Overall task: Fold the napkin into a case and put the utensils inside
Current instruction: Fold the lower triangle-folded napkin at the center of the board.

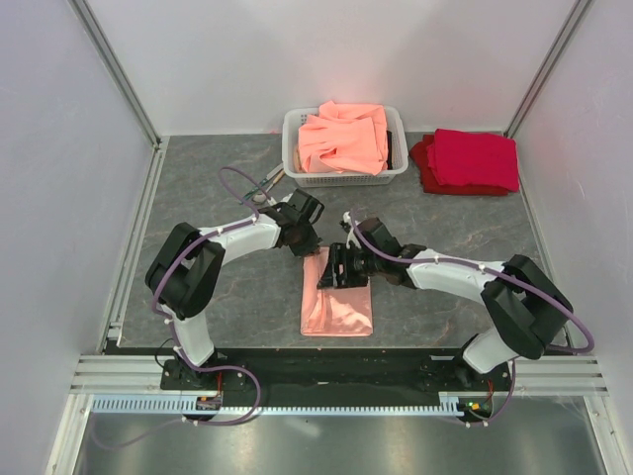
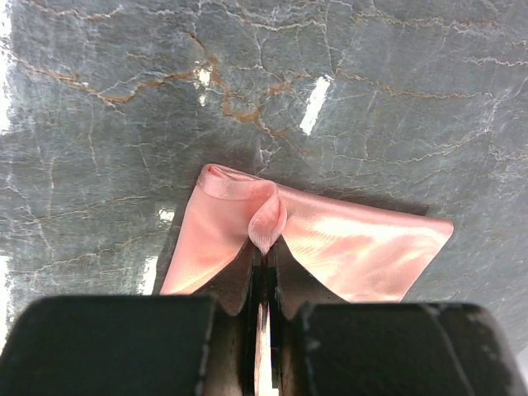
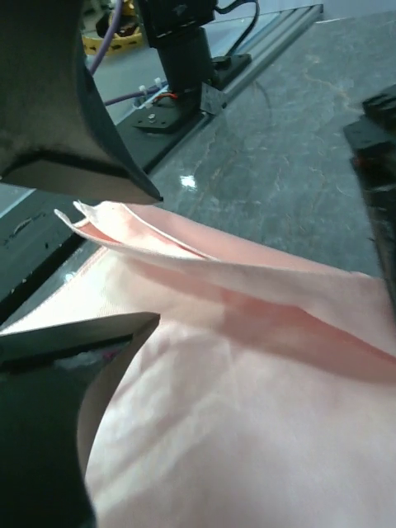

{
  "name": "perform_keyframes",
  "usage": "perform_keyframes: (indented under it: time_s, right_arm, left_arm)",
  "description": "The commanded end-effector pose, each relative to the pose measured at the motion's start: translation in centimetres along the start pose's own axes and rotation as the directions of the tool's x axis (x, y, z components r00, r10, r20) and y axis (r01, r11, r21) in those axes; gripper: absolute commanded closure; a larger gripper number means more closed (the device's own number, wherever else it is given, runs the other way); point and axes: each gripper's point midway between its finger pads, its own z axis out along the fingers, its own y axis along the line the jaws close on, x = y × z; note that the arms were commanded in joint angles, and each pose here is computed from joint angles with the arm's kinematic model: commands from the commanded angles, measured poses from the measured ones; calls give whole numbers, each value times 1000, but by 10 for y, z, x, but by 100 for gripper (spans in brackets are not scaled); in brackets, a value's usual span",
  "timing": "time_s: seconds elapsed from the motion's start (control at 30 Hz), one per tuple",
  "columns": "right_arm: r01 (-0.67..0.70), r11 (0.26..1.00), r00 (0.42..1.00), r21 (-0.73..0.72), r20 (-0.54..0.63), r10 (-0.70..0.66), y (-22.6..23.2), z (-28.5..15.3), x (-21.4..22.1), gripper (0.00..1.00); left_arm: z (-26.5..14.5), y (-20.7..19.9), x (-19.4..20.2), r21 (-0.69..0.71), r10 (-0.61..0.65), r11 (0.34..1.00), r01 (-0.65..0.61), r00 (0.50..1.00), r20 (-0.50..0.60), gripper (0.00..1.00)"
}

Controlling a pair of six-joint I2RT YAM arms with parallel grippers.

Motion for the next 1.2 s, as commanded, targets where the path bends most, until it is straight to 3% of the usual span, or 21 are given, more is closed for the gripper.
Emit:
perform_keyframes:
  time_s: [0.0,0.27,0.67,0.8,0.87,1.0,1.17]
  right_arm:
    - [10,997,998,-81,-53,-14,24,11,27,31]
    - [50,997,994,-58,-99,-55,36,24,58,21]
    - [40,997,987,-62,-156,-49,34,30,80,34]
    - [39,997,986,-61,-160,-48,34,28,84,49]
    - [41,997,986,-63,-159,-50,34,27,84,49]
    - [38,998,985,-45,-166,-45,29,23,88,73]
    - [52,999,988,-14,-142,-53,20,13,89,87]
  left_arm:
    - [-1,-10,-10,-3,-29,1000,30,998,49,98]
    - [-2,-12,-12,-7,-22,1000,23,998,57,98]
    - [2,-10,-11,-29,-23,999,25,998,55,98]
    - [3,-10,-10,-33,-20,999,22,998,52,98]
    - [3,-9,-11,-35,-18,999,20,998,54,98]
    - [4,-9,-10,-38,-12,999,14,999,51,98]
    - [7,-9,-11,-40,27,999,-25,998,49,98]
